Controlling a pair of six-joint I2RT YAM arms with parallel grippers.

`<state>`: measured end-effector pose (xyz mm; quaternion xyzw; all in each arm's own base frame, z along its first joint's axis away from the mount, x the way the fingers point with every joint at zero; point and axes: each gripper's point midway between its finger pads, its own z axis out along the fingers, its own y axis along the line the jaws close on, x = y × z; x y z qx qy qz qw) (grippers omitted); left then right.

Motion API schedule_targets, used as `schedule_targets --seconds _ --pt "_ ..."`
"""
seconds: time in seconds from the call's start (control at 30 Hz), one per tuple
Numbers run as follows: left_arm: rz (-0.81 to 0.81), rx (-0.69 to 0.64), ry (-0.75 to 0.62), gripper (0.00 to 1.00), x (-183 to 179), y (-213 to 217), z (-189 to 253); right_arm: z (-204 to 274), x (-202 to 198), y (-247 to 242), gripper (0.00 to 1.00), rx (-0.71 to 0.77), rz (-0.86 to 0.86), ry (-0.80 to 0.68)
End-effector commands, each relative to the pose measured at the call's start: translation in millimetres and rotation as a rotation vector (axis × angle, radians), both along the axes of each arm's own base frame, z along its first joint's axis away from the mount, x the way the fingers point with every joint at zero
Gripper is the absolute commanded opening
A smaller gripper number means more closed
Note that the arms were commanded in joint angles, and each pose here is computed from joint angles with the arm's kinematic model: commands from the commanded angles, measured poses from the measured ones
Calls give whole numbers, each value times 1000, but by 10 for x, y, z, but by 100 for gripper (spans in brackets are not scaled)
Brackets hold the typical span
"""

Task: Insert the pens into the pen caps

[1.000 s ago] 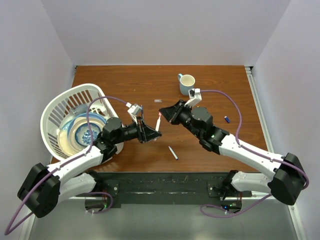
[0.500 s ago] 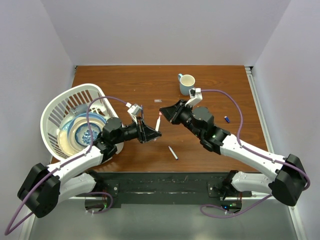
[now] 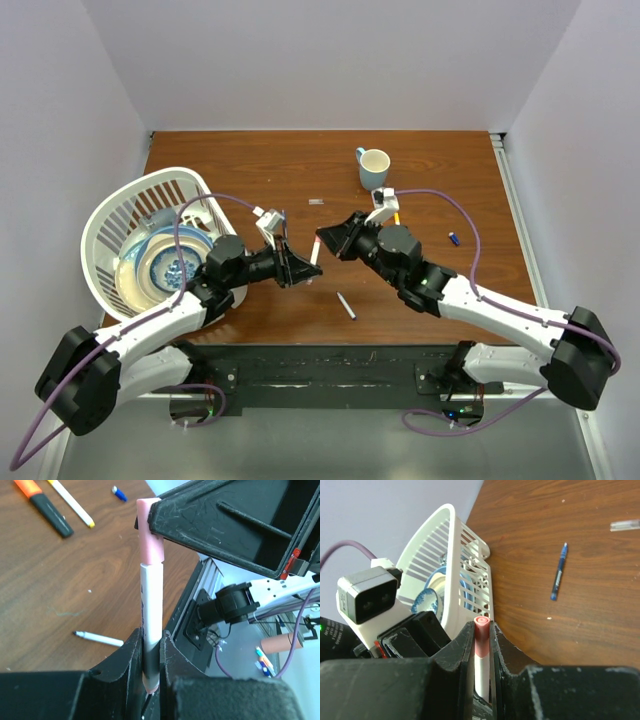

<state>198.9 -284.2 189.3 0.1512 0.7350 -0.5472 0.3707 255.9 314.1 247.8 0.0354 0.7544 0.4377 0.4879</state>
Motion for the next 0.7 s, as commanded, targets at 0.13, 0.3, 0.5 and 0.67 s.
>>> schedule_targets --seconds 0.13,0.3,0.5,0.67 --pt "22 -37 -100 0 84 -6 249 -267 -217 -113 0 -61 7 24" --pt "10 -46 -114 0 90 -31 317 -271 -425 44 0 -10 131 43" --pt "9 -49 -167 0 83 -11 436 -39 -509 -17 10 76 129 38" --pt "-33 -81 -210 0 -11 -14 564 198 -527 -55 25 103 129 15"
